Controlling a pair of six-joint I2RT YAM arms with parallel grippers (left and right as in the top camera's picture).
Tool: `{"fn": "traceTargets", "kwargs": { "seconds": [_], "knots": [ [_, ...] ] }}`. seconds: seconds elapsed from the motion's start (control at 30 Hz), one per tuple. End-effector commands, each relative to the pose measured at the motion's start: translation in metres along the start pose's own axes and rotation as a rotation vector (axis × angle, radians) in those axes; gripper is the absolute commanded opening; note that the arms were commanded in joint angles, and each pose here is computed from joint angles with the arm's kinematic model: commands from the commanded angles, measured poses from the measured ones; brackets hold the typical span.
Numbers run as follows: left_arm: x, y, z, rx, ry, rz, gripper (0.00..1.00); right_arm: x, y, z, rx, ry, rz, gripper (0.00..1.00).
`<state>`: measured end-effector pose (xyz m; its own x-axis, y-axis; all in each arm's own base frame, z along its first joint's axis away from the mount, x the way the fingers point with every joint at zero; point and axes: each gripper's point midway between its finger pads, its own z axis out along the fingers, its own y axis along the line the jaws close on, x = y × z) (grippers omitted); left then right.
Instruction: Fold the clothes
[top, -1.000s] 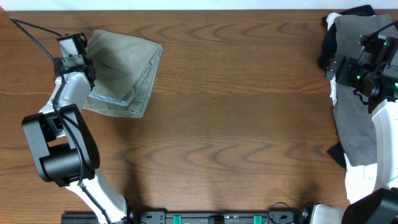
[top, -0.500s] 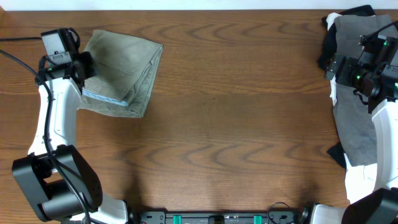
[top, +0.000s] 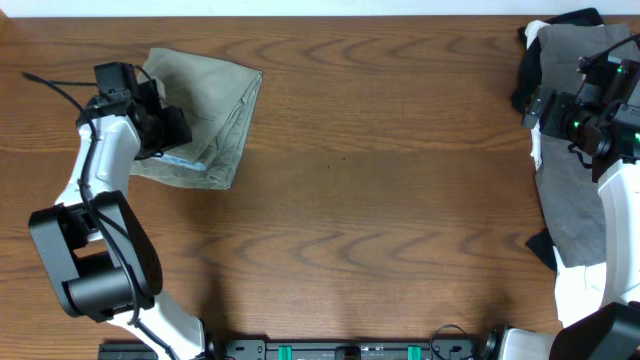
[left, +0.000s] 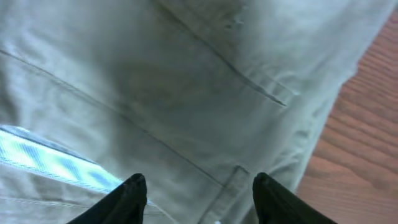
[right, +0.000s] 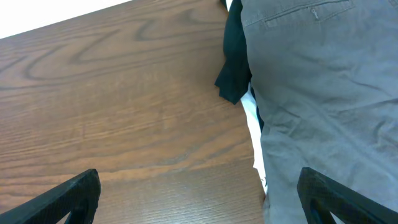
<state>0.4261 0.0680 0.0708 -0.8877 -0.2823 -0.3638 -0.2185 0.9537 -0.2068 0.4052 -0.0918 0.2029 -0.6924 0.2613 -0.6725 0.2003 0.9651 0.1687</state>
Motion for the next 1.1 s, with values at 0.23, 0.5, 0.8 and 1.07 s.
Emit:
{"fn": "traceTargets", "kwargs": {
  "seconds": [0.23, 0.5, 0.8, 1.07],
  "knots": [
    [0.008, -0.023, 0.006, -0.274, 0.014, 0.263, 0.58, 0.002, -0.001, 0.003, 0.002, 0.007, 0.012, 0.99],
    [0.01, -0.016, 0.015, -0.45, 0.024, 0.335, 0.58, 0.002, -0.001, 0.003, 0.002, 0.007, 0.012, 0.99],
    [0.023, -0.009, 0.035, -0.459, 0.091, 0.359, 0.58, 0.003, -0.001, 0.003, 0.002, 0.008, 0.012, 0.99],
    [0.029, -0.005, 0.033, -0.48, 0.121, 0.37, 0.57, 0.002, -0.001, 0.003, 0.002, 0.007, 0.012, 0.99]
  ]
}}
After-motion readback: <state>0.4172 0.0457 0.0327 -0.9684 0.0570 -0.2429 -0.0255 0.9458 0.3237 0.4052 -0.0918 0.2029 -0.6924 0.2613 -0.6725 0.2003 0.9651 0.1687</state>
